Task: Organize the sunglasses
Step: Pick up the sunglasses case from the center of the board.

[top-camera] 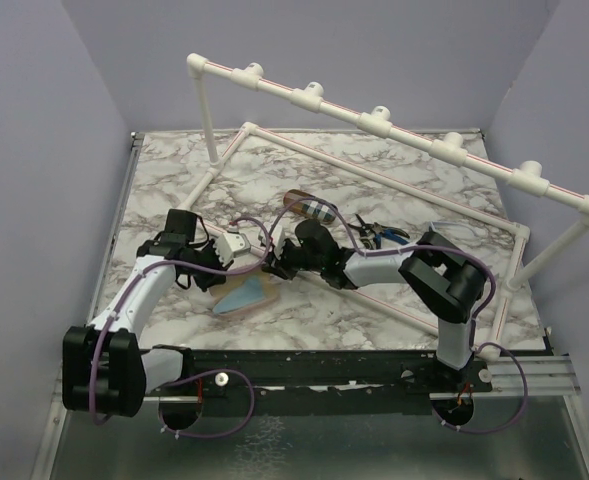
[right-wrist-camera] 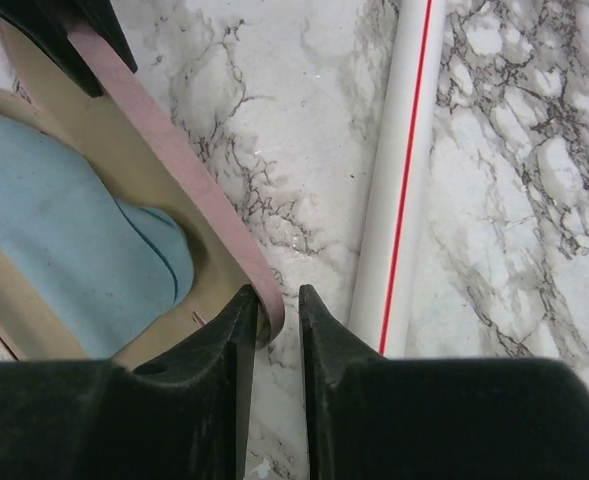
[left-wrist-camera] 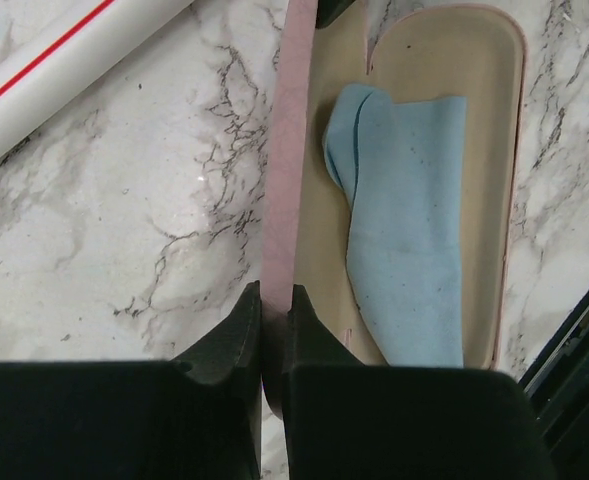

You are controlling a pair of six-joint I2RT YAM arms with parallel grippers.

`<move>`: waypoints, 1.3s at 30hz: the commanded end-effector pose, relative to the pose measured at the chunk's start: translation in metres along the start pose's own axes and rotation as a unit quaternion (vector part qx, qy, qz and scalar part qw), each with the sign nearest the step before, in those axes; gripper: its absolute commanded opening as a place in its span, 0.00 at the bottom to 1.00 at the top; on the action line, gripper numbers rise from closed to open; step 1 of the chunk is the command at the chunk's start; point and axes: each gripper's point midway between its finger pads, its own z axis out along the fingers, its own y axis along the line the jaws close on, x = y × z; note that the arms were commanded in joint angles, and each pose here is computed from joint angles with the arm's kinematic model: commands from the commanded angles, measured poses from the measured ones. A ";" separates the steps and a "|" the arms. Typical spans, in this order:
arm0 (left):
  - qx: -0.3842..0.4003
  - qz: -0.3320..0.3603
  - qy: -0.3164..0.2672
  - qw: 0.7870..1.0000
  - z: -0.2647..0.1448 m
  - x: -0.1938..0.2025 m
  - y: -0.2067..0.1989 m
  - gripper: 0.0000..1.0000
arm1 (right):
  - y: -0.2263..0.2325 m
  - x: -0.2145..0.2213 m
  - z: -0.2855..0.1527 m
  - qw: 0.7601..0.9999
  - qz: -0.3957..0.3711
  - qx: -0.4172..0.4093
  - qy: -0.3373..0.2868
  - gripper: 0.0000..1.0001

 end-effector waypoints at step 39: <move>-0.194 0.080 -0.061 0.976 0.016 -0.013 -0.005 0.00 | 0.047 0.007 -0.034 0.941 0.327 0.063 -0.063 0.41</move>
